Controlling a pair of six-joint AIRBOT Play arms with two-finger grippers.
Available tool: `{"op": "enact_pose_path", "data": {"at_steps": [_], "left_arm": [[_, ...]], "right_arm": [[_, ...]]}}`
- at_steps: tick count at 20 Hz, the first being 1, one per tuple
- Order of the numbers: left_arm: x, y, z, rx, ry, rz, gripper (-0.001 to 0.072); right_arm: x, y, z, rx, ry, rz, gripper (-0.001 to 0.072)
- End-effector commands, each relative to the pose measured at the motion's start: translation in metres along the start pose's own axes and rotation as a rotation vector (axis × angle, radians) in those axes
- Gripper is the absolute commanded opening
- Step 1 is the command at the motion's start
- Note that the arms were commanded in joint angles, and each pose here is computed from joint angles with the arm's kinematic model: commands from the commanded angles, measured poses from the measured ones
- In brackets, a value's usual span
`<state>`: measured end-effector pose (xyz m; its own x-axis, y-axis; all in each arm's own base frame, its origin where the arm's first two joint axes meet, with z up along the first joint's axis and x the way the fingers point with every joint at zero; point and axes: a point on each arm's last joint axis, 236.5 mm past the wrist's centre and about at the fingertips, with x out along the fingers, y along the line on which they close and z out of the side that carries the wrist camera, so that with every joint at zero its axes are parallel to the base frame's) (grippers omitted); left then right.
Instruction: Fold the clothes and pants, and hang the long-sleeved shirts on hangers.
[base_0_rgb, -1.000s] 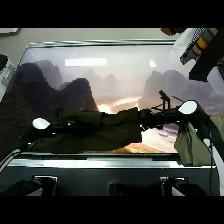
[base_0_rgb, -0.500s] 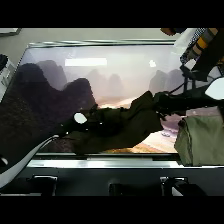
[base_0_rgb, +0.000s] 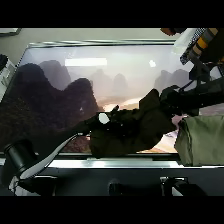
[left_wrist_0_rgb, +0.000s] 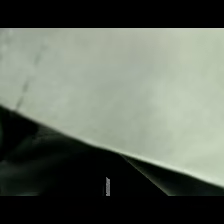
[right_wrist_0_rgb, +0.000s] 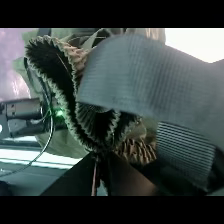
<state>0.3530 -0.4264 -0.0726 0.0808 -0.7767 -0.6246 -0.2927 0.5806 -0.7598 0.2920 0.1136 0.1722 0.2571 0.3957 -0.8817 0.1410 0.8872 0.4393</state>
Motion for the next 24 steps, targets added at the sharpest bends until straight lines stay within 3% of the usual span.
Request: {"op": "enact_pose_path", "data": {"at_steps": [1,4,8,11,15,24], "left_arm": [[-0.005,-0.002,0.003,0.005,0.031,0.008,0.0012],[-0.057,0.014,0.021,0.083,0.041,0.100,0.0012],[-0.185,0.018,0.070,0.193,-0.137,0.204,0.0013],[-0.297,0.030,0.086,0.182,-0.277,0.247,0.0014],[-0.399,0.046,0.083,0.122,-0.431,0.241,0.0014],[-0.445,0.062,0.078,0.092,-0.505,0.254,0.0015]], "right_arm": [[-0.002,0.000,-0.003,0.020,0.012,-0.004,0.0030],[-0.002,0.004,0.001,0.021,-0.006,0.014,0.0030],[0.000,0.018,0.004,0.037,-0.017,0.079,0.0030],[0.009,0.041,0.005,0.041,-0.019,0.155,0.0030],[0.062,0.080,-0.020,-0.015,0.067,0.128,0.0030],[0.185,0.175,-0.092,-0.033,0.210,0.154,0.0030]]}}
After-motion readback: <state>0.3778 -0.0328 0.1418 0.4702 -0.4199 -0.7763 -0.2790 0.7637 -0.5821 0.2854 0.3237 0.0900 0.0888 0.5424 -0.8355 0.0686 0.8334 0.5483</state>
